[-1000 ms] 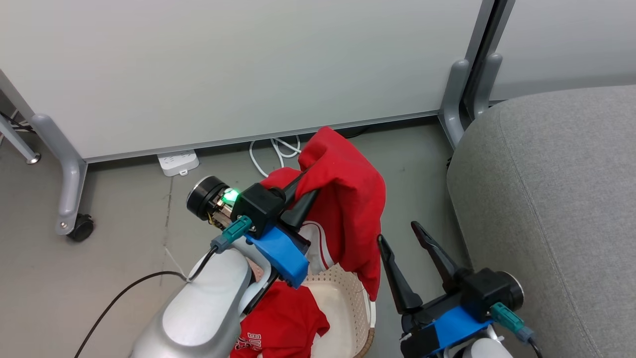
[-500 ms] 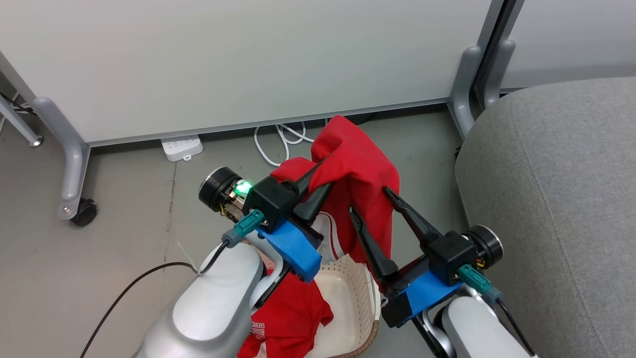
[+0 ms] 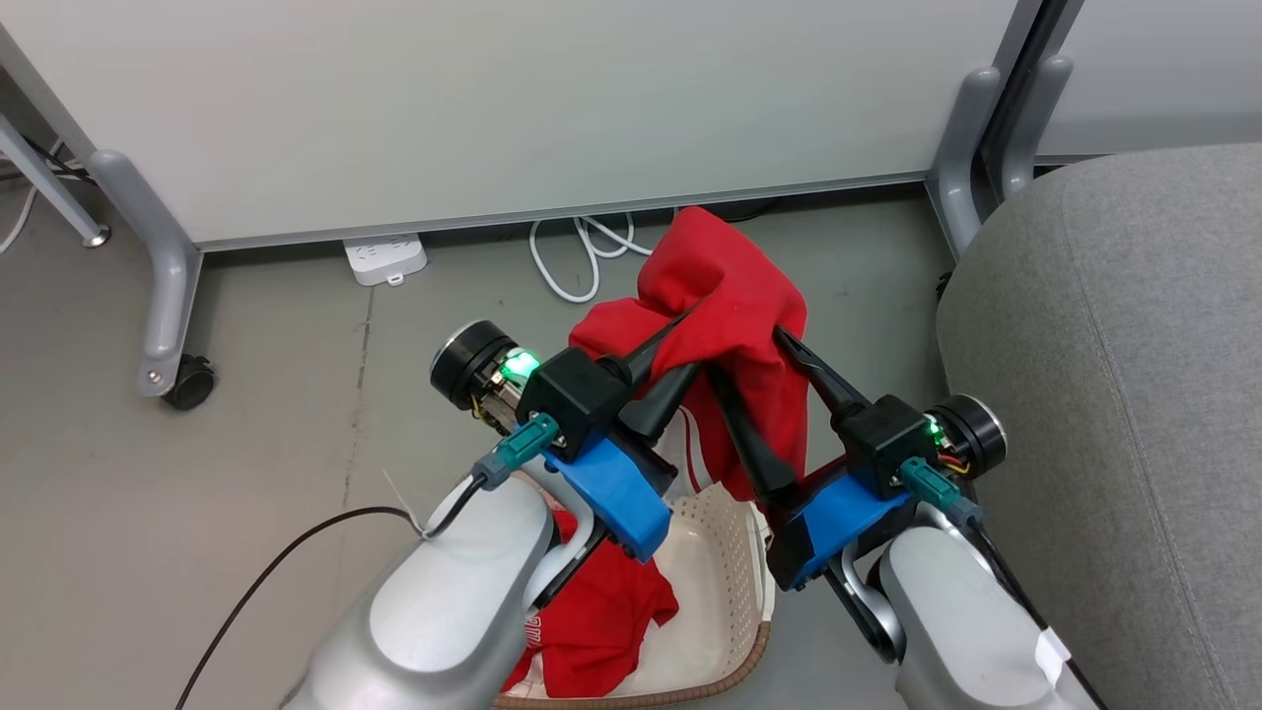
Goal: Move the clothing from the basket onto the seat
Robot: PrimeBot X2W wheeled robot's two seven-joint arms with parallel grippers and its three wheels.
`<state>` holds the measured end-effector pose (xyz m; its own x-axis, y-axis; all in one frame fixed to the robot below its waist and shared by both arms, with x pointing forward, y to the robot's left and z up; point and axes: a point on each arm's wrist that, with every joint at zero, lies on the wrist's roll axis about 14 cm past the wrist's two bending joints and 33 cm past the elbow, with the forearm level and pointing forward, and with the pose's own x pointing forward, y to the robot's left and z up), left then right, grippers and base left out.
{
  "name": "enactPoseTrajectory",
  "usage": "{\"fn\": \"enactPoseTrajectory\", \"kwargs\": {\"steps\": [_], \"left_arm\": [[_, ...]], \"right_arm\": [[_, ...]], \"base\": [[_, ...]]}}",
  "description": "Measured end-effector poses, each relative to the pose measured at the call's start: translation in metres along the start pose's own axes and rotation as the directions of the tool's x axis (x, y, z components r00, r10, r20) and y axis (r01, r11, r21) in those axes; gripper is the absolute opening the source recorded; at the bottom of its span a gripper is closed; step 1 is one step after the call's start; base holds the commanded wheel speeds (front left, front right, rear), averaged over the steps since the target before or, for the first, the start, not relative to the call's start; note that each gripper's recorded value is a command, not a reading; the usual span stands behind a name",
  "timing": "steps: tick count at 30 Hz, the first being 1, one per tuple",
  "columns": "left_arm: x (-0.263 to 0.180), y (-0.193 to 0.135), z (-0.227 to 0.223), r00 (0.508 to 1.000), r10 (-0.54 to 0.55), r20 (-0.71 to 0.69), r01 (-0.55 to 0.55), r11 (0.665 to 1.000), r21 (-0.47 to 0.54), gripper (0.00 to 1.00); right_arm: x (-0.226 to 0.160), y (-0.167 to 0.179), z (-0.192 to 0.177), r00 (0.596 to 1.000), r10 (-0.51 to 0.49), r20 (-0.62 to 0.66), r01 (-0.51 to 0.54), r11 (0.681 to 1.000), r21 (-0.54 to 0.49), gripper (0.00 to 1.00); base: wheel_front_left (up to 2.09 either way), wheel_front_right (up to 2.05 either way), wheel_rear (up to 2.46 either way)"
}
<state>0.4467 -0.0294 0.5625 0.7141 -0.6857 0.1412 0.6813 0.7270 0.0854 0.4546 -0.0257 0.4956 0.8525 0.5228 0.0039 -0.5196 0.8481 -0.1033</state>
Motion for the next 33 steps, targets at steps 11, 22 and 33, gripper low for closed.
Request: {"fn": "enactPoseTrajectory", "kwargs": {"steps": [11,22,33], "left_arm": [[0.0018,-0.0047,-0.0004,1.000,-0.013,-0.001,0.013,1.000,-0.007,0.00],[0.0015,-0.0055,0.0016,1.000,-0.014,0.001,0.014,1.000,-0.007,0.00],[0.0006,-0.0010,-0.0048,1.000,0.000,-0.015,0.000,1.000,-0.015,1.00]], "right_arm": [[-0.0015,-0.0041,-0.0016,1.000,-0.016,-0.007,0.016,0.999,0.035,0.00],[-0.0014,-0.0048,0.0014,1.000,-0.021,0.001,0.021,0.999,0.047,0.00],[-0.0007,-0.0082,-0.0002,1.000,-0.032,-0.002,0.032,0.998,0.060,0.00]], "base": [[0.00,0.00,0.00],[0.00,0.00,0.00],[0.00,0.00,0.00]]}}
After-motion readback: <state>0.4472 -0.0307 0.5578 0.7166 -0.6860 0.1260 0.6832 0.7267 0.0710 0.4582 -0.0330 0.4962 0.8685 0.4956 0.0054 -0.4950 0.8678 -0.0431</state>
